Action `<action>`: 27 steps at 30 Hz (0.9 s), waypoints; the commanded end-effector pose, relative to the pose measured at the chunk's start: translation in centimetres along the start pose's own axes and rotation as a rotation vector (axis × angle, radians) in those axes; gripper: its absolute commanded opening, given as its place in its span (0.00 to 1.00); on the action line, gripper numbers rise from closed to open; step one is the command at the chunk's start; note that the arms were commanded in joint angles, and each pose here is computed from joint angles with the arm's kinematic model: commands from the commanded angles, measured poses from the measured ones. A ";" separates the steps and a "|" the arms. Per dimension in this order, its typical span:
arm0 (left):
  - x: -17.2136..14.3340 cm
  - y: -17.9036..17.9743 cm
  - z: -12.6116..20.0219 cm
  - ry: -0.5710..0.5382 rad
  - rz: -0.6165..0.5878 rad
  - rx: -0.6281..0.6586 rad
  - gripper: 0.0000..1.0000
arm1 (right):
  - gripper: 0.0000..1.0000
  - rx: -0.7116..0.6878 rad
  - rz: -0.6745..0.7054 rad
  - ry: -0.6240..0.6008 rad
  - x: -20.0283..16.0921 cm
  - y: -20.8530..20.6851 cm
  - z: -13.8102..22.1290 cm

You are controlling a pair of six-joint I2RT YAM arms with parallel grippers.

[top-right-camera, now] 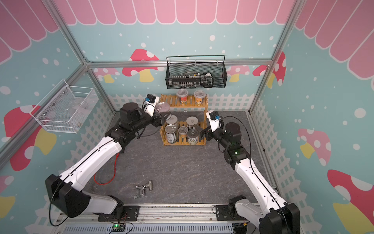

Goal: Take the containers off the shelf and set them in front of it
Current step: 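Pick up a container from the shelf, then place the container at the center of the board.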

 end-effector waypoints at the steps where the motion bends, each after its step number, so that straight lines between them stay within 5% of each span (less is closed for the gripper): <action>1: -2.2 -2.1 1.0 0.014 0.059 0.047 0.71 | 0.99 0.038 0.009 -0.020 0.0 0.5 0.5; 9: -11.5 -9.1 3.9 0.115 0.187 0.061 0.71 | 0.99 0.091 0.019 0.006 -2.1 0.8 0.8; 15: -18.2 -10.9 3.9 0.214 0.250 0.126 0.71 | 0.99 0.065 0.043 0.027 -4.1 0.4 1.2; 27: -23.6 -10.8 2.3 0.308 0.252 0.264 0.70 | 0.99 -0.019 0.091 0.058 -5.8 -0.4 1.9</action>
Point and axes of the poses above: each gripper's point midway between its finger pads, its own z axis back along the fingers, its own y axis along the line the jaws close on, x = y × z, the point moved 7 cm from there along z, back along the fingers, and after that the axes turned 15 degrees about -z, right-handed, at the moved point
